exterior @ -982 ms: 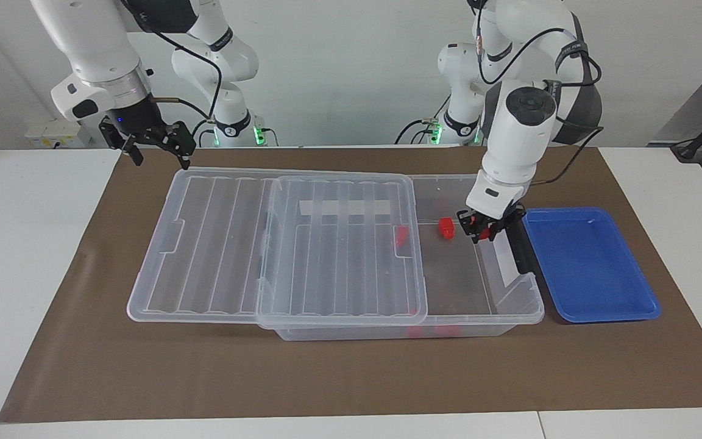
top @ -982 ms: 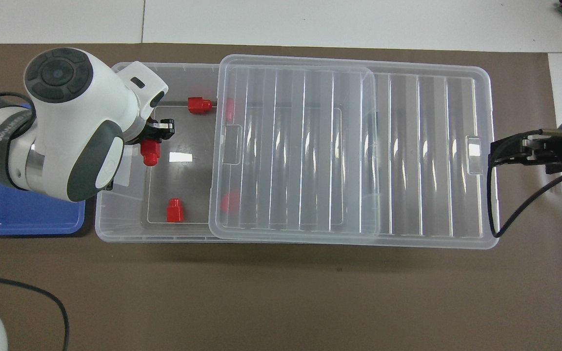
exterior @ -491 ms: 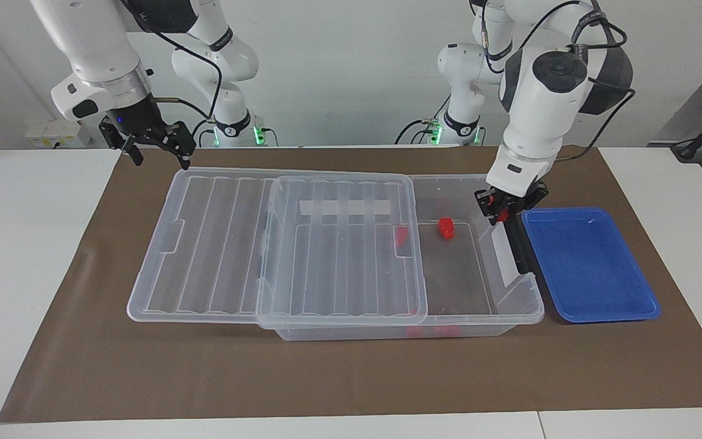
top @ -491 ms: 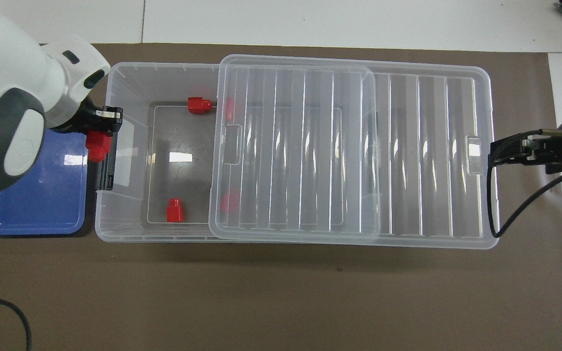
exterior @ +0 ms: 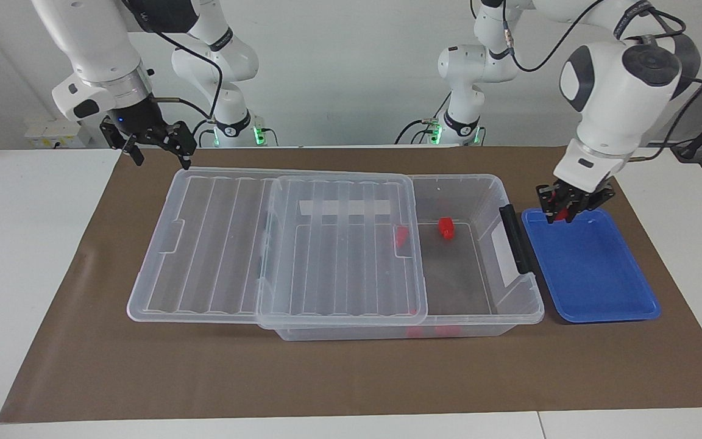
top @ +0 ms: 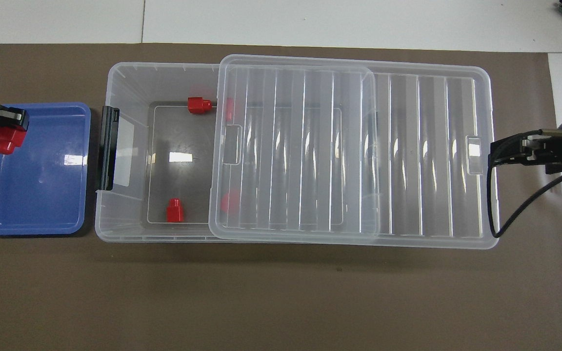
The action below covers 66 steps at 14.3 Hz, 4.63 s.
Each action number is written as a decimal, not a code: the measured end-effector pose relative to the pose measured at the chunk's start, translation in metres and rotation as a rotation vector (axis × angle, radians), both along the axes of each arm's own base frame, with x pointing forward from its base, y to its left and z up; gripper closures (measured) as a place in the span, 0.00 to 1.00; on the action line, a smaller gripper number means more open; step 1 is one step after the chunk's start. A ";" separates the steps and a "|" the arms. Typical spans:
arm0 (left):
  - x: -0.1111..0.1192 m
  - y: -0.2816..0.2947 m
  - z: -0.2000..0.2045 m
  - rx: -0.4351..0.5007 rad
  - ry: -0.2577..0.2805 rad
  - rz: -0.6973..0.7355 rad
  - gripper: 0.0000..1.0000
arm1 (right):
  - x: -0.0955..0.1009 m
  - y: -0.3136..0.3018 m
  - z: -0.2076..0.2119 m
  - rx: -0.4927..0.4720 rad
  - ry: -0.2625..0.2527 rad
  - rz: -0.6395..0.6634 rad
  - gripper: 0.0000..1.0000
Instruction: Place red block in blue tray from box
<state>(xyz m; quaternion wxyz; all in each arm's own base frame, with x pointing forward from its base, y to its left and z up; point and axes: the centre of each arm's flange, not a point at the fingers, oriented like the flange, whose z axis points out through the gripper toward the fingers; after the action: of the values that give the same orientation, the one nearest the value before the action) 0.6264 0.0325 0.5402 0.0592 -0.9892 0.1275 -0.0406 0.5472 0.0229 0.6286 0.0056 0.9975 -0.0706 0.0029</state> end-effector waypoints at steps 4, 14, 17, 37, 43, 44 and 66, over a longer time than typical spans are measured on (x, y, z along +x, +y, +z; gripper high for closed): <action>0.000 0.043 -0.042 0.018 -0.028 -0.106 0.66 | 0.020 -0.010 -0.005 0.005 -0.143 -0.016 0.37; -0.015 0.076 -0.131 -0.003 -0.056 -0.147 0.66 | 0.105 -0.066 -0.103 0.005 -0.348 -0.101 0.99; -0.013 0.076 -0.155 -0.012 -0.071 -0.143 0.66 | 0.125 -0.076 -0.129 0.005 -0.358 -0.113 0.99; -0.027 0.080 -0.232 -0.037 -0.082 -0.070 0.48 | 0.131 -0.050 -0.158 0.017 -0.261 -0.063 0.99; -0.028 0.079 -0.234 -0.038 -0.080 -0.071 0.25 | 0.105 -0.051 -0.153 0.012 -0.090 -0.026 0.99; -0.028 0.079 -0.234 -0.038 -0.080 -0.072 0.25 | 0.101 -0.051 -0.155 0.012 -0.076 -0.010 0.99; -0.052 0.018 0.033 -0.117 0.026 0.034 0.00 | 0.069 0.081 -0.172 0.014 -0.012 0.286 0.99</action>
<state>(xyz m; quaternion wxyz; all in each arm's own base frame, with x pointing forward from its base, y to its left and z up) 0.5747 0.0501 0.5730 0.0003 -0.9934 0.1091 -0.0342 0.6166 0.1039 0.4564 -0.0022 0.9973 0.0723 0.0090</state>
